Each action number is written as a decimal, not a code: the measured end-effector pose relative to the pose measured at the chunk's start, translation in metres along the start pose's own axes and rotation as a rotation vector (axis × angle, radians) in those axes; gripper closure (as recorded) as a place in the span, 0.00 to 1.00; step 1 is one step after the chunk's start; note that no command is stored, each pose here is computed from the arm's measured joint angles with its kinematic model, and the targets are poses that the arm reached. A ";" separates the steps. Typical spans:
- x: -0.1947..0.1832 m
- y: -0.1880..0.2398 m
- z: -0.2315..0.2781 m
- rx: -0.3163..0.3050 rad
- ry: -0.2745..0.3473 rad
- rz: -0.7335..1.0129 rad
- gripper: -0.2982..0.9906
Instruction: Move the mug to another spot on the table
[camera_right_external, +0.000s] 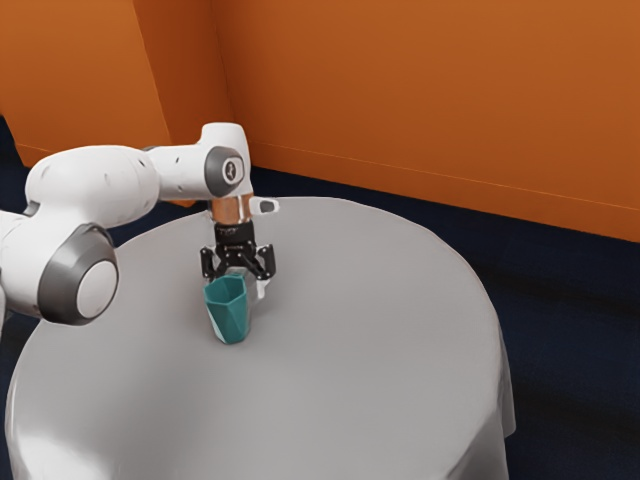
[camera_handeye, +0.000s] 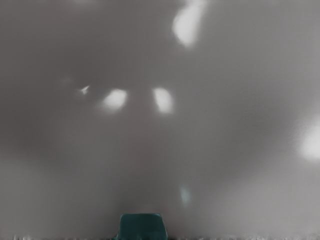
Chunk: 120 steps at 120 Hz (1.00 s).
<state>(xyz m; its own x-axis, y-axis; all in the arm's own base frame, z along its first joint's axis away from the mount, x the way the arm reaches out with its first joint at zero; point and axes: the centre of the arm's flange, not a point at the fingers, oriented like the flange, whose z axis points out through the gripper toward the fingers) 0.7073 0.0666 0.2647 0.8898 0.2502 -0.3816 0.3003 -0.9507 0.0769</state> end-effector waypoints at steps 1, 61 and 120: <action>0.000 0.000 -0.001 -0.002 0.002 0.000 0.30; -0.132 0.043 -0.169 0.001 0.218 0.228 0.24; -0.262 0.039 -0.215 0.160 0.349 0.694 0.23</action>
<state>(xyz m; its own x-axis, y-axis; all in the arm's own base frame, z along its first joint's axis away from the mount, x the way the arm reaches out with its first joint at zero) 0.5596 0.0034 0.5655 0.9198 -0.3919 0.0177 -0.3923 -0.9186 0.0479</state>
